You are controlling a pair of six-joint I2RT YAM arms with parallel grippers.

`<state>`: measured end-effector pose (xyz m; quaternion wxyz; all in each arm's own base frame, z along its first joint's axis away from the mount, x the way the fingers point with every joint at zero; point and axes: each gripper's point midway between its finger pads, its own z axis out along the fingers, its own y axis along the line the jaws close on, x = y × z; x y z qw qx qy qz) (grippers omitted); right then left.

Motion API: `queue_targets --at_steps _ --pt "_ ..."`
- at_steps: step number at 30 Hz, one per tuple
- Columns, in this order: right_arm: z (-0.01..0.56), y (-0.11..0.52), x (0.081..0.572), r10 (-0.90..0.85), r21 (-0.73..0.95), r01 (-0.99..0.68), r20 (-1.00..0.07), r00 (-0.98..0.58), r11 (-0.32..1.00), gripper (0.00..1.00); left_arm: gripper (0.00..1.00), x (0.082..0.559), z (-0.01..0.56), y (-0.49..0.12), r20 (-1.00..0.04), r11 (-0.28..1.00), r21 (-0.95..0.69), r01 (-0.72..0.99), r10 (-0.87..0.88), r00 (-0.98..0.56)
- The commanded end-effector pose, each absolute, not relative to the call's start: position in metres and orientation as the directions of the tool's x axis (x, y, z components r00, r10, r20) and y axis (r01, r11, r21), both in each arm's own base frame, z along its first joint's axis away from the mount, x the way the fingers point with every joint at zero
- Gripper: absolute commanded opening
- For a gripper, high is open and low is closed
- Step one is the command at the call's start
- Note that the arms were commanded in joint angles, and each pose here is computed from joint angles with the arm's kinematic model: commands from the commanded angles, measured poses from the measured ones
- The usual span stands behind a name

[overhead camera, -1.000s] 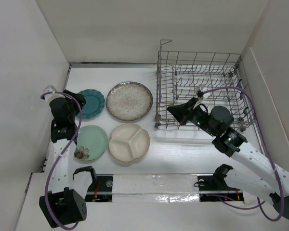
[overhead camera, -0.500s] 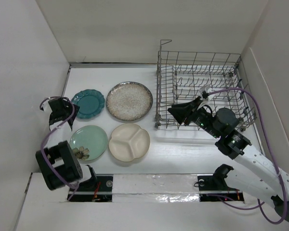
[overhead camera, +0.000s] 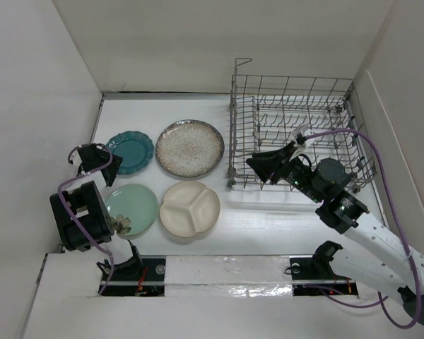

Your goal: Load the plates into the dish rack

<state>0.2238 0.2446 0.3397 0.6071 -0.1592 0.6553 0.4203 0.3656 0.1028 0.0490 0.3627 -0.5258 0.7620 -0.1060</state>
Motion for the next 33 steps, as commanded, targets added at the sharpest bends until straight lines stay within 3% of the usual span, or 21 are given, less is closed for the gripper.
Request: queue_targets --at_steps 1,14,19,20,25,33 --pt "0.351 0.245 0.218 0.317 0.337 -0.739 -0.932 -0.174 0.584 0.42 0.59 0.387 0.057 0.104 -0.429 0.411 -0.606 -0.681 -0.890 -0.155" --pt "0.345 0.250 0.223 0.307 0.343 -0.735 -0.932 -0.191 0.585 0.41 0.54 0.389 0.034 0.086 -0.325 0.324 -0.693 -0.644 -0.938 -0.123" --pt "0.344 0.251 0.225 0.305 0.342 -0.732 -0.933 -0.190 0.590 0.39 0.32 0.391 0.047 0.091 -0.342 0.298 -0.745 -0.596 -0.939 -0.041" --pt "0.344 0.251 0.225 0.303 0.342 -0.732 -0.933 -0.191 0.589 0.39 0.21 0.387 0.044 0.093 -0.350 0.293 -0.741 -0.604 -0.937 -0.026" --pt "0.341 0.252 0.226 0.298 0.341 -0.731 -0.934 -0.196 0.591 0.37 0.03 0.383 0.060 0.107 -0.400 0.291 -0.773 -0.565 -0.913 0.078" --pt "0.334 0.265 0.229 0.271 0.339 -0.741 -0.938 -0.217 0.580 0.35 0.00 0.372 0.104 0.129 -0.487 0.327 -0.798 -0.506 -0.844 0.223"
